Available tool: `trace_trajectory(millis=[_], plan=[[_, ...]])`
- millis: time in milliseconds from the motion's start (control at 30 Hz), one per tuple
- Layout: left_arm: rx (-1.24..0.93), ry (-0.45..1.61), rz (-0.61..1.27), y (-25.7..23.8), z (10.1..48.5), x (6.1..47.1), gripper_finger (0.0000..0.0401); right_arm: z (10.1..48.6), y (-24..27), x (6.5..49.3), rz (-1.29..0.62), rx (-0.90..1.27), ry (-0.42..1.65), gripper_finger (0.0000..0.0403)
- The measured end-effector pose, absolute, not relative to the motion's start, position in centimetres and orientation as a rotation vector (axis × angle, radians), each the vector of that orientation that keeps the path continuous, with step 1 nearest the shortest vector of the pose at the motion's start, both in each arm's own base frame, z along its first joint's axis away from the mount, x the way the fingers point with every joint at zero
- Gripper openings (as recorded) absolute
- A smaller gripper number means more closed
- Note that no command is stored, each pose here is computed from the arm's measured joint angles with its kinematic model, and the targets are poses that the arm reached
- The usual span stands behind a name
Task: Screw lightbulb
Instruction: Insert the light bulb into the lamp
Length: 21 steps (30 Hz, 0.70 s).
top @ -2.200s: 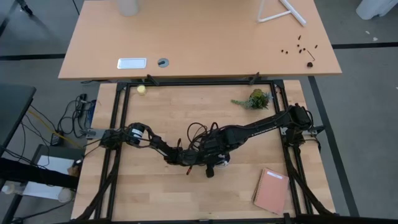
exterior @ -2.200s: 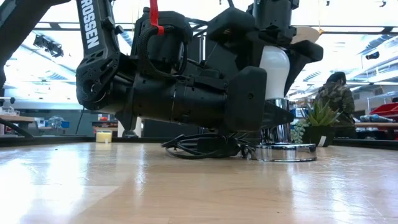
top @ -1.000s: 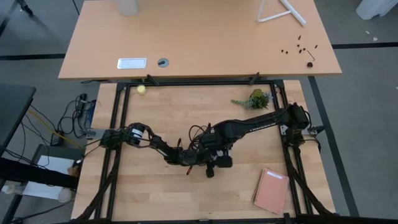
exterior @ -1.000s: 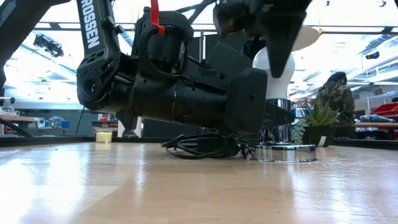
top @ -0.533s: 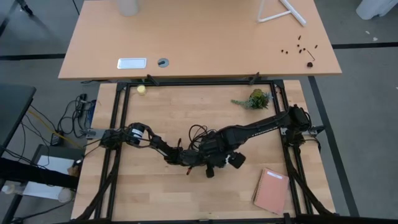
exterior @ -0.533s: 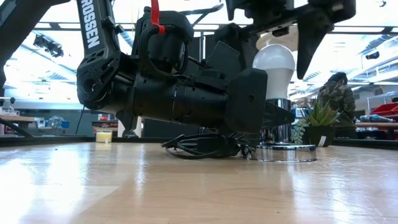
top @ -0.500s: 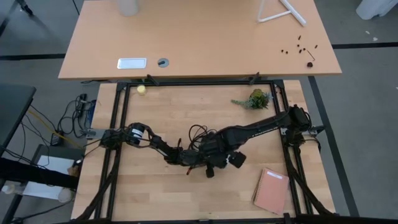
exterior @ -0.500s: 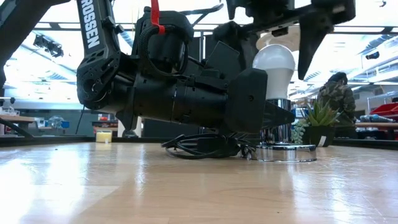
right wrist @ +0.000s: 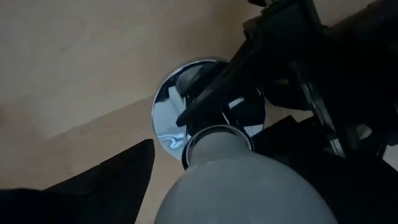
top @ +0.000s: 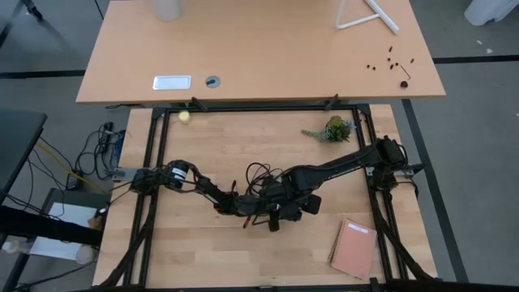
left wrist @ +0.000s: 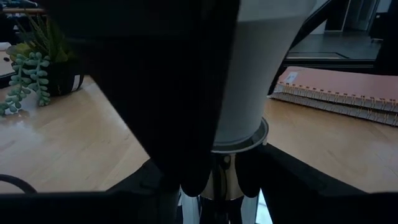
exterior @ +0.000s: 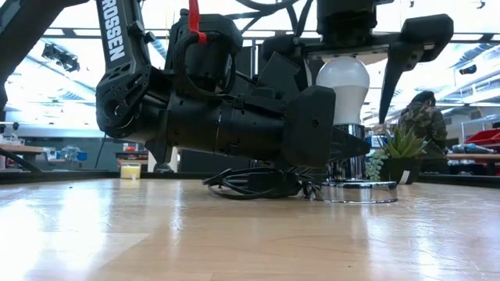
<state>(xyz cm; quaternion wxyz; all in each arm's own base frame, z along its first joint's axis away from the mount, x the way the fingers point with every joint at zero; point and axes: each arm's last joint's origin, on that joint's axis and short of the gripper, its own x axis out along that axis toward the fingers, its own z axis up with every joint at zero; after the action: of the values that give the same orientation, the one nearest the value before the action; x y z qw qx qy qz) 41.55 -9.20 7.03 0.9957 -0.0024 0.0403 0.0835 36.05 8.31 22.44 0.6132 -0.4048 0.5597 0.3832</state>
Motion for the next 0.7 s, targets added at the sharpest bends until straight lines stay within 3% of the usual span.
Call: trace_trajectory(millis=[200, 600, 700], plan=[[-0.005, 0.081, 0.169, -9.2, 7.0, 41.6, 0.0184, 22.5, 7.5, 36.3, 0.889, -0.820, 1.274, 0.0354], [-0.002, 0.081, 0.169, -9.2, 7.0, 41.6, 0.0184, 22.4, 7.2, 36.7, 0.857, -0.775, 1.262, 0.0254], [-0.001, 0.081, 0.168, -9.2, 7.0, 41.6, 0.0184, 22.4, 7.3, 36.6, 0.823, -0.736, 1.279, 0.0246]])
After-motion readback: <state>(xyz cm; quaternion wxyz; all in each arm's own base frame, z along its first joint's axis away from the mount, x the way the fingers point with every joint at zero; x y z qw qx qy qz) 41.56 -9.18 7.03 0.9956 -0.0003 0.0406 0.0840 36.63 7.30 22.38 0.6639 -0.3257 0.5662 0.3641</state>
